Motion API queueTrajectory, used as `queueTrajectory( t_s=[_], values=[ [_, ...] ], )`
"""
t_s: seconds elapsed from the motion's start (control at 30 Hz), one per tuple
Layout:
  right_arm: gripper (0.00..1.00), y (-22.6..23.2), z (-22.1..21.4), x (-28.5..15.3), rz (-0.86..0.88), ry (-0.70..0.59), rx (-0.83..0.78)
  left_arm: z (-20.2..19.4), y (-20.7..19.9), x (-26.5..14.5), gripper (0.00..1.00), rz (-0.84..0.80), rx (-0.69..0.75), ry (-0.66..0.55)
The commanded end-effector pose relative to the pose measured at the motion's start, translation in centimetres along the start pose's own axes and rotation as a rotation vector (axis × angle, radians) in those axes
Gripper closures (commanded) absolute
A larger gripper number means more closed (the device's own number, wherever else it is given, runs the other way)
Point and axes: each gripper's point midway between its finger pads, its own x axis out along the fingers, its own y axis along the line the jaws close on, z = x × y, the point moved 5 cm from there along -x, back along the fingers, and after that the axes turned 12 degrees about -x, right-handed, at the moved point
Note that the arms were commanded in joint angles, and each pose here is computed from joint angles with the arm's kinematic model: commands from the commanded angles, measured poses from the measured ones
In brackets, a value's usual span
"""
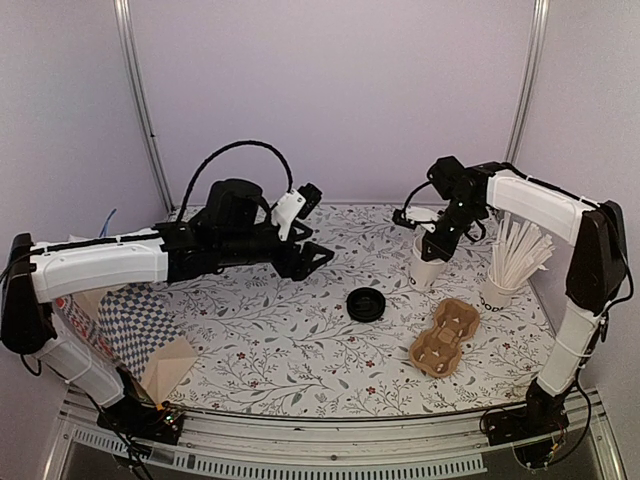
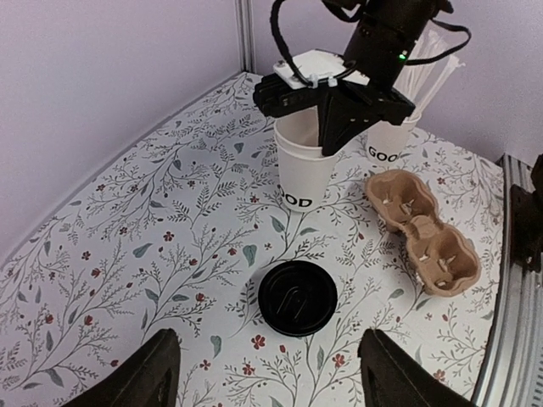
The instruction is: Pack the takeout coffee
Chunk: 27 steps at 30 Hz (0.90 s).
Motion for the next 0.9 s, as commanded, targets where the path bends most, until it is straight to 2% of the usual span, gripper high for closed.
queueTrajectory(
  t_s=[0.0, 0.13, 0.27, 0.37, 0.57, 0.87],
  values=[
    [1.0, -0.5, 1.8, -3.8, -0.103, -0.177, -0.002, 2.1, -0.1, 1.2, 0.22, 0.018, -0.193, -0.109],
    [1.0, 0.1, 3.1, -5.4, -0.113, -0.322, -0.025, 3.8, -0.3, 2.6, 0.13, 0.0, -0.405, -0.189],
    [1.0, 1.5, 4.8, -7.3, -0.047, -0.491, -0.04, 4.6, 0.5, 4.4, 0.11, 0.038, -0.538, -0.263],
    [1.0, 3.0, 6.3, -8.5, -0.006, -0.581, -0.081, 5.1, 0.5, 5.7, 0.12, 0.006, -0.605, -0.304],
    [1.0, 5.1, 9.4, -9.3, 0.015, -0.615, -0.175, 5.3, -0.1, 7.5, 0.14, -0.07, -0.669, -0.313],
    [1.0, 6.4, 11.2, -9.0, 0.018, -0.616, -0.217, 3.6, 0.4, 8.2, 0.18, -0.047, -0.709, -0.287]
  ],
)
